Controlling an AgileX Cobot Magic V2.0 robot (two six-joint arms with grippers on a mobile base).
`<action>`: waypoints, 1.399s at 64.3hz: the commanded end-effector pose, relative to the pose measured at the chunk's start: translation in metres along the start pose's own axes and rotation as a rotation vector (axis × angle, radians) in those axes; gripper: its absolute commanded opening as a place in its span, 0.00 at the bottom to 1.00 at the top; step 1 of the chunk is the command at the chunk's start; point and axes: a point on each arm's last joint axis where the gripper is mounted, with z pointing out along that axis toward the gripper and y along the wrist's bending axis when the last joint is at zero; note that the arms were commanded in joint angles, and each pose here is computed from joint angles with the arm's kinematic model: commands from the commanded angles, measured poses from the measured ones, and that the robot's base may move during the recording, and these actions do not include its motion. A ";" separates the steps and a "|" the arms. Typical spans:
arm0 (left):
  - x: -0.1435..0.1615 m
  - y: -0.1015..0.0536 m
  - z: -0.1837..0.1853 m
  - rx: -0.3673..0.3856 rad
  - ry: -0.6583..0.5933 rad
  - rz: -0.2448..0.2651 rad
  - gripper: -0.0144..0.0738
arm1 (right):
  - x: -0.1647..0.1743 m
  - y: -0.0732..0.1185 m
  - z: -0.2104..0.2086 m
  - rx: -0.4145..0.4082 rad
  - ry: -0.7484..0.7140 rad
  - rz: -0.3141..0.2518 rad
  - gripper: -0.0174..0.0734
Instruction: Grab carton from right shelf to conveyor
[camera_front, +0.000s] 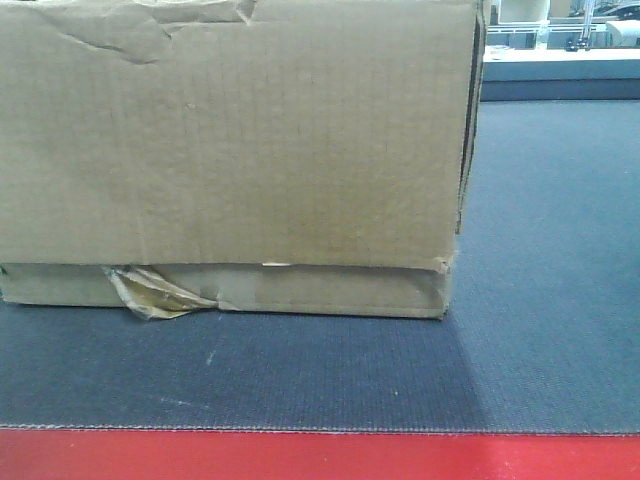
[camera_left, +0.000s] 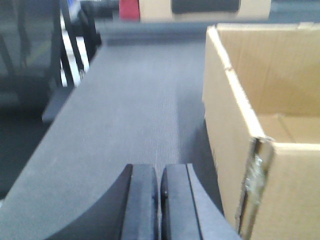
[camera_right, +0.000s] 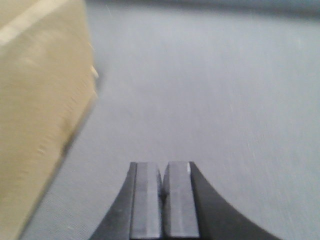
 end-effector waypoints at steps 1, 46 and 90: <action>0.003 0.000 -0.012 -0.003 -0.071 -0.006 0.19 | 0.003 0.000 -0.017 -0.012 -0.115 -0.003 0.10; 0.002 0.001 -0.028 -0.016 -0.150 0.018 0.19 | 0.005 -0.002 -0.048 -0.013 -0.259 0.003 0.10; 0.072 -0.006 -0.037 0.023 -0.242 -0.077 0.19 | 0.004 -0.002 -0.048 -0.014 -0.263 0.003 0.10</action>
